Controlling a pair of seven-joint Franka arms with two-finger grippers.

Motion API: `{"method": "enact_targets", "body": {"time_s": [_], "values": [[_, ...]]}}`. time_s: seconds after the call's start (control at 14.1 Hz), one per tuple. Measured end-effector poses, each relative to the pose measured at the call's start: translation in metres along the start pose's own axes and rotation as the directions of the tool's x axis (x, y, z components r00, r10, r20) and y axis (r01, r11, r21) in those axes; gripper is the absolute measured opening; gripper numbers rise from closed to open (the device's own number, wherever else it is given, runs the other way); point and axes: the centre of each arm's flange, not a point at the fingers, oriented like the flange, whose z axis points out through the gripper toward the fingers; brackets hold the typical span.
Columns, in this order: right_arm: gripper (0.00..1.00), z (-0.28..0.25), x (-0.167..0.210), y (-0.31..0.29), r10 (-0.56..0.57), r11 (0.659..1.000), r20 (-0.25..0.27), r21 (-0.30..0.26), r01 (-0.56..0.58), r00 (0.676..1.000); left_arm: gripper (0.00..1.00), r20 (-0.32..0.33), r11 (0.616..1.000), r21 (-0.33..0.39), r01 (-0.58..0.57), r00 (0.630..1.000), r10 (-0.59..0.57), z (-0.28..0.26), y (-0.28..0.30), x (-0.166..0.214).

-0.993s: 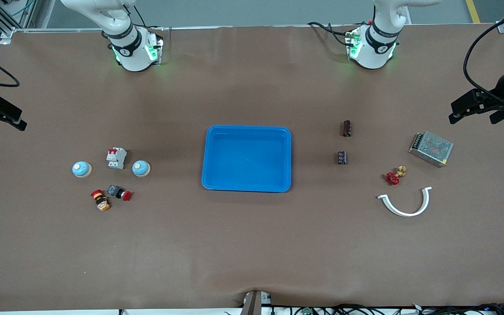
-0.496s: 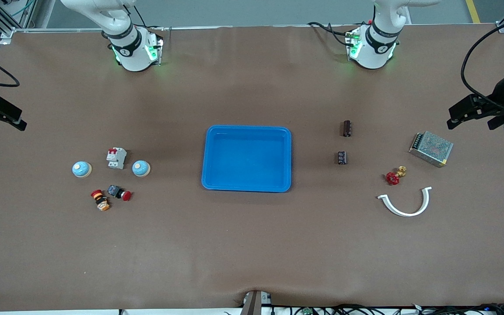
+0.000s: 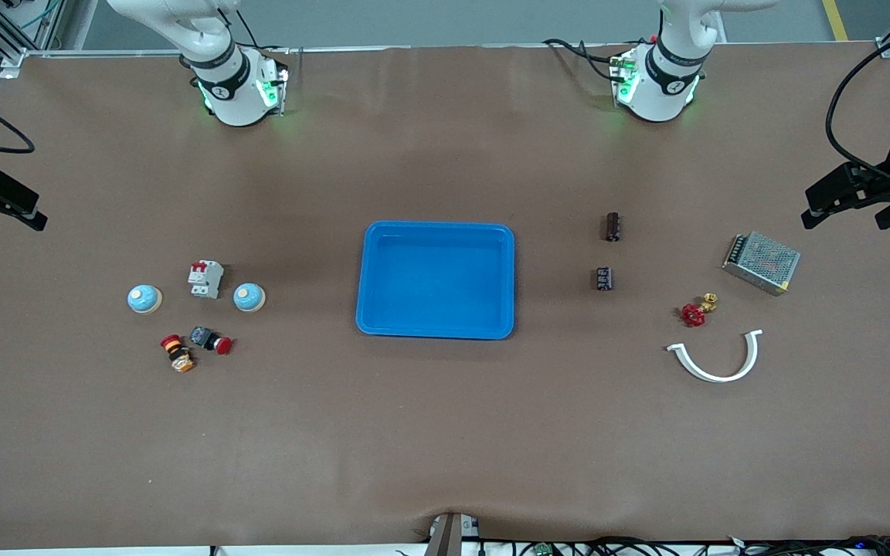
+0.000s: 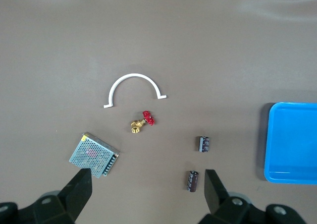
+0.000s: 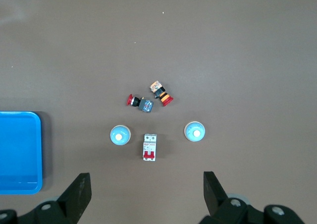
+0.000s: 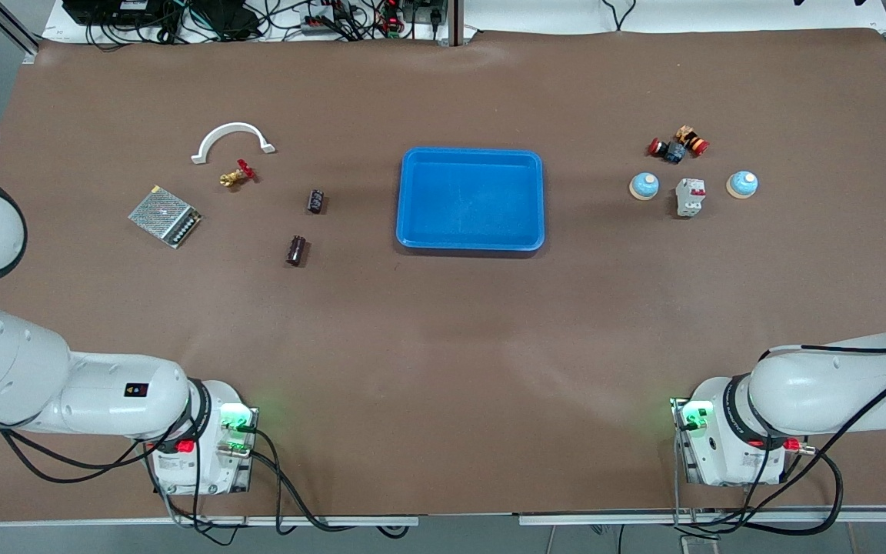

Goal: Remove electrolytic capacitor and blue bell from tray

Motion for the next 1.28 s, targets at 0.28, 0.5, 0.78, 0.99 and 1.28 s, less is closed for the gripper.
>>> {"method": "enact_targets", "body": {"time_s": [0.28, 0.5, 0.78, 0.99, 1.28], "values": [[1.00, 0.000, 0.000, 0.000, 0.000, 1.000, 0.000, 0.000, 0.000, 1.000, 1.00, 0.006, 1.000, 0.000, 0.001, 1.000, -0.001, 0.004, -0.001, 0.002], [1.00, 0.000, 0.000, 0.000, 0.000, 1.000, -0.001, 0.000, 0.000, 1.000, 1.00, 0.011, 1.000, 0.000, 0.002, 1.000, -0.002, 0.006, -0.001, 0.003], [1.00, -0.001, 0.000, 0.000, 0.000, 1.000, -0.001, 0.000, 0.000, 1.000, 1.00, 0.018, 1.000, 0.001, 0.003, 1.000, -0.003, 0.011, -0.002, 0.005], [1.00, -0.001, 0.000, 0.000, 0.000, 1.000, -0.001, 0.000, 0.000, 1.000, 1.00, 0.019, 1.000, 0.001, 0.003, 1.000, -0.003, 0.012, -0.001, 0.005], [1.00, -0.001, 0.000, 0.000, 0.000, 1.000, -0.001, 0.000, 0.000, 1.000, 1.00, 0.015, 1.000, 0.001, 0.004, 1.000, -0.004, 0.010, -0.002, 0.006]]}}
